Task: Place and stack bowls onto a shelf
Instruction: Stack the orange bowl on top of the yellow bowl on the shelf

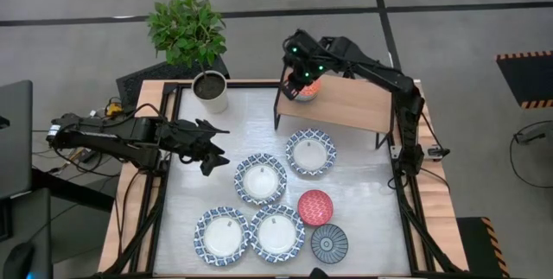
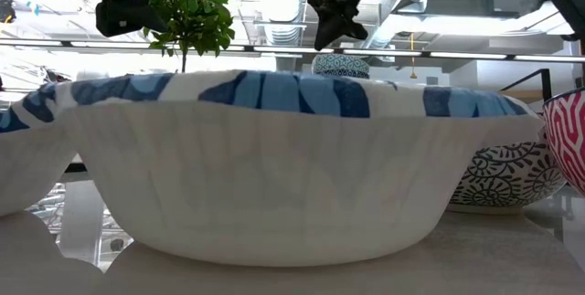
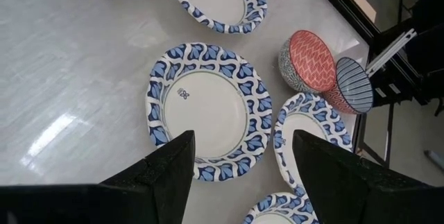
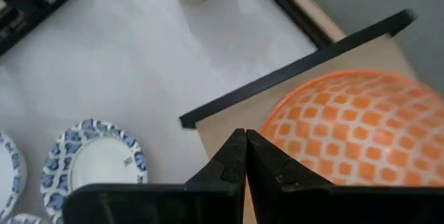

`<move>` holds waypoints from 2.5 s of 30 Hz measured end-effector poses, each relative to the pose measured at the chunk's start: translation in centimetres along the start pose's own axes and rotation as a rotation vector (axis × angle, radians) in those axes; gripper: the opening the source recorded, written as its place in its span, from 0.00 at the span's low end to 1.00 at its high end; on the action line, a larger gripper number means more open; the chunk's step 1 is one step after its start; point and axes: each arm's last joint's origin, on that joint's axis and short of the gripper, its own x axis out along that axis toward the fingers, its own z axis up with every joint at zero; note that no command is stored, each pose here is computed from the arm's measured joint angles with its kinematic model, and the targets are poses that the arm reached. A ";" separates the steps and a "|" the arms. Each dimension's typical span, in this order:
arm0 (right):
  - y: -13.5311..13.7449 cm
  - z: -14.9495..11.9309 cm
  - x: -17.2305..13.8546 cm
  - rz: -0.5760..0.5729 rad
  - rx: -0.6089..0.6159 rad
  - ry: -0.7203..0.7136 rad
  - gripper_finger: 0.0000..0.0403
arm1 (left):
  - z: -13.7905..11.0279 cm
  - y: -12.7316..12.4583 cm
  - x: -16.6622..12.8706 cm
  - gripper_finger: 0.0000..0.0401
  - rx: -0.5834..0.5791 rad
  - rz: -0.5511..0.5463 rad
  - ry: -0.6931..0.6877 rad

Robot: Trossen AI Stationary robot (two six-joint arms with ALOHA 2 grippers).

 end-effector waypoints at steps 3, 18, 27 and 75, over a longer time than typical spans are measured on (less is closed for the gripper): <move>-0.1 0.0 0.3 -0.002 0.001 0.000 0.06 | 0.0 0.0 0.0 0.57 0.000 0.000 0.000; -0.1 0.2 0.2 0.003 0.000 -0.020 0.05 | 0.0 0.0 0.0 0.57 -0.005 0.000 0.000; -0.1 0.2 0.2 0.001 0.004 -0.018 0.08 | 0.0 0.0 0.0 0.57 -0.004 0.001 -0.002; 0.2 0.0 0.3 -0.027 0.000 -0.014 0.07 | 0.0 0.0 0.0 0.57 -0.005 0.002 -0.002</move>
